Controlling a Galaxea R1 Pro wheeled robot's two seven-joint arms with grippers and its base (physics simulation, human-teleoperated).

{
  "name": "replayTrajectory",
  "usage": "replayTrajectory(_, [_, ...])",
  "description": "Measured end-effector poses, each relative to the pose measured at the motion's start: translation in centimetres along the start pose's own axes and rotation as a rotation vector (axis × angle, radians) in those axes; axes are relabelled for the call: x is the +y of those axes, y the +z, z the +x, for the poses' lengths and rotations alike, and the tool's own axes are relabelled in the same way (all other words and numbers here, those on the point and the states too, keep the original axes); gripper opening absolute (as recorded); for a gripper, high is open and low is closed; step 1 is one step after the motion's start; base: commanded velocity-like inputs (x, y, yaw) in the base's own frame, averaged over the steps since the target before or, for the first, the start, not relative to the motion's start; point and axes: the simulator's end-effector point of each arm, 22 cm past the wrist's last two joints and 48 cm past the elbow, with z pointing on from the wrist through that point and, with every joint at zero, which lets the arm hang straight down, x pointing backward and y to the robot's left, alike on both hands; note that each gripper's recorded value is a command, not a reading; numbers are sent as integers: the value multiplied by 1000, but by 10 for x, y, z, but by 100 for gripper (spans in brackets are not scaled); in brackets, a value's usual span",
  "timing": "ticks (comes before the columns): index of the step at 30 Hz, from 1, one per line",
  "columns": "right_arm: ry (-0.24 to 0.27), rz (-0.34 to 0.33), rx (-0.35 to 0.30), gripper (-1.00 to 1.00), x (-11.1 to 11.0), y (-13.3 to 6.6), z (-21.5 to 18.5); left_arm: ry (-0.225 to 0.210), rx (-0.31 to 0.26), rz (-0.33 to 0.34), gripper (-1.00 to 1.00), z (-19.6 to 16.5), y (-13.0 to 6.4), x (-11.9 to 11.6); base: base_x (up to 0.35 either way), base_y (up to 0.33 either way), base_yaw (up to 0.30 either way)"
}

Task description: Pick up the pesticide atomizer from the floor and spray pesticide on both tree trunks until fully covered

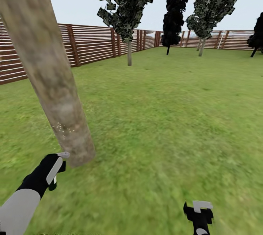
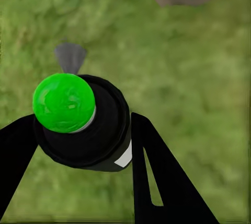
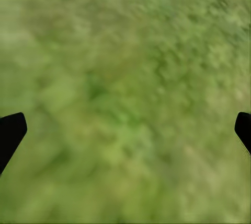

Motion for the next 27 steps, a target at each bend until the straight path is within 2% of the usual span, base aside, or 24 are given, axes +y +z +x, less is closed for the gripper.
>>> replayTrajectory(4, [1, 0, -4, 100, 0, 0, -2, -1, -3, 1, -100, -1, -2, 0, 93, -274, 216])
replayTrajectory(21, [2, 1, -4, 100, -1, 0, -2, 0, 1, 11, -100, 1, -2, -6, 164, -250, 8])
replayTrajectory(27, [2, 1, -6, 100, -1, -1, -3, -2, 0, 15, -100, 1, -3, -8, 178, -228, 233])
